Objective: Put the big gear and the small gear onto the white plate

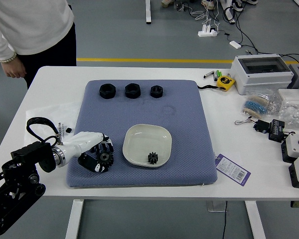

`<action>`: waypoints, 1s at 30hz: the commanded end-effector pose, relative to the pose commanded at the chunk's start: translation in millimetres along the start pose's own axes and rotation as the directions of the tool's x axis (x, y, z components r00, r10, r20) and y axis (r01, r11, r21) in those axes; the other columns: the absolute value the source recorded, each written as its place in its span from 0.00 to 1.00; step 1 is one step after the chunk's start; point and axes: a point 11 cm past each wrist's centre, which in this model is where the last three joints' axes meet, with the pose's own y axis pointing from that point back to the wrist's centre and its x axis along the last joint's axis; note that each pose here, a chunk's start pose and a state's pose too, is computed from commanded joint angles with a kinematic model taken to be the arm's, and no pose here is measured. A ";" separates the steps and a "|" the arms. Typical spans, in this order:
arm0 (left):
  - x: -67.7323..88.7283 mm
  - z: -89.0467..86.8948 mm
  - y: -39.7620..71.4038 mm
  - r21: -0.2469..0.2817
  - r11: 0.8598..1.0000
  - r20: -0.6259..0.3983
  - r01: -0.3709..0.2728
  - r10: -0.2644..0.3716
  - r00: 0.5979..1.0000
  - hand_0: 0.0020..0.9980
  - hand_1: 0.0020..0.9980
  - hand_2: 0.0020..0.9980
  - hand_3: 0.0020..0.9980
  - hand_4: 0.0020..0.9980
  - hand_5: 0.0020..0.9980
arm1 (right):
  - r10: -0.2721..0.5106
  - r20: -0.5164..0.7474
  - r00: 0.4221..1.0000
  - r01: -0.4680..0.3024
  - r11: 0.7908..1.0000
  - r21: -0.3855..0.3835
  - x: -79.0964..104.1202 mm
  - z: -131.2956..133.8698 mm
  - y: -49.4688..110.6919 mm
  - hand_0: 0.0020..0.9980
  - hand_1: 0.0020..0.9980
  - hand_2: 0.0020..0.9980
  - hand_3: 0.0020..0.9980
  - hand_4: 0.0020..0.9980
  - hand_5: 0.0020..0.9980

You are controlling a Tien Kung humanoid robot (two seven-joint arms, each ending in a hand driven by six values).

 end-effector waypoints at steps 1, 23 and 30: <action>-0.3 0.1 0.0 0.000 1.000 0.000 0.001 -0.001 1.000 0.34 0.39 0.47 0.55 0.74 0.00 | 0.000 0.000 1.000 0.000 1.000 -0.001 0.1 0.4 0.0 0.66 0.65 0.75 0.62 0.88 0.71; 41.1 -4.7 5.0 0.022 0.997 0.017 -0.067 0.067 0.998 0.30 0.30 0.40 0.50 0.81 0.00 | 0.004 0.008 1.000 -0.004 1.000 -0.005 1.2 3.6 -0.2 0.66 0.65 0.75 0.63 0.88 0.72; 62.0 24.4 -7.9 -0.043 0.992 -0.023 -0.119 0.118 0.993 0.30 0.30 0.40 0.50 0.81 0.00 | 0.004 0.009 1.000 -0.004 1.000 -0.003 0.8 2.5 -0.1 0.66 0.65 0.75 0.62 0.88 0.72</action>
